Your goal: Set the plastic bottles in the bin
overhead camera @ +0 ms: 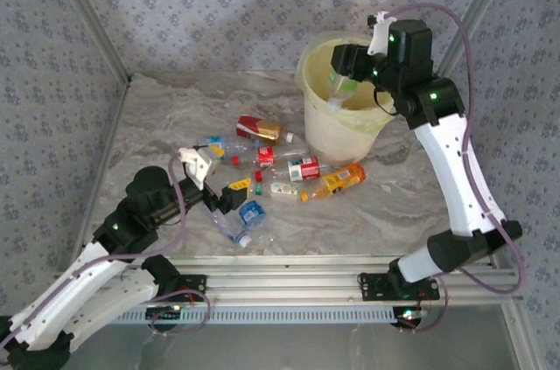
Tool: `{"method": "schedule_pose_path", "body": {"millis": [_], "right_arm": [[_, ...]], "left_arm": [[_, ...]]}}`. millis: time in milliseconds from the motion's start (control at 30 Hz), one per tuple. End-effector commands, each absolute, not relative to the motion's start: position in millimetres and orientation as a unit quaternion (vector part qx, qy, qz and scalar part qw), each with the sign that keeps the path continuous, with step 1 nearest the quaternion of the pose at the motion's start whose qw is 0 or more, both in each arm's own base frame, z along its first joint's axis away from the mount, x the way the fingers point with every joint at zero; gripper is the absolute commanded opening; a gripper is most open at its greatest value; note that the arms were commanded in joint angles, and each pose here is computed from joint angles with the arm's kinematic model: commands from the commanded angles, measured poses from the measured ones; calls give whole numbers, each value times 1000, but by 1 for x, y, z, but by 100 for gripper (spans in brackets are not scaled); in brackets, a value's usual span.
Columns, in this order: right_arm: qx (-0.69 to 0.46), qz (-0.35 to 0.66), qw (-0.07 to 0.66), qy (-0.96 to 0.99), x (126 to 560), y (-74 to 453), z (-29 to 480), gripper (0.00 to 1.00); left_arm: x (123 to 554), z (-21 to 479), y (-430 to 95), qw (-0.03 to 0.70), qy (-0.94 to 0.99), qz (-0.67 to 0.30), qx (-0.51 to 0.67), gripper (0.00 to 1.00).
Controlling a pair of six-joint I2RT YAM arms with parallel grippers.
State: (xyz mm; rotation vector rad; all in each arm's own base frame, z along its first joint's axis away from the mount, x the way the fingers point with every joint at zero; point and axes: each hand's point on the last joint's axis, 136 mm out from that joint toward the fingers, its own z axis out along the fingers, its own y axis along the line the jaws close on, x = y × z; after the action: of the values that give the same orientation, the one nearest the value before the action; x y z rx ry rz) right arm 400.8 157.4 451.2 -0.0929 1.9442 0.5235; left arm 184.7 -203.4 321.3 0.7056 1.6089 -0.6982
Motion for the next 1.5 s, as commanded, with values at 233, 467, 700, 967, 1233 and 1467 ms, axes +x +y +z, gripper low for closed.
{"method": "schedule_pose_path", "body": {"millis": [233,467,700,967,1233,1467], "right_arm": [[-46,86,504,858,451,124,425,57],[-72,80,441,891,465,127,380,58],[-85,90,362,924,471,135,323,58],[-62,83,304,947,472,132,280,64],[-44,89,292,951,472,131,274,77],[-40,92,320,942,466,128,297,84]], "left_arm": [[179,335,-202,618,655,-309,305,100],[179,332,-203,613,659,-310,307,100],[179,328,-207,599,668,-313,311,100],[179,321,-213,572,686,-324,312,100],[180,314,-217,555,697,-325,316,100],[183,308,-222,527,719,-326,314,100]]}}
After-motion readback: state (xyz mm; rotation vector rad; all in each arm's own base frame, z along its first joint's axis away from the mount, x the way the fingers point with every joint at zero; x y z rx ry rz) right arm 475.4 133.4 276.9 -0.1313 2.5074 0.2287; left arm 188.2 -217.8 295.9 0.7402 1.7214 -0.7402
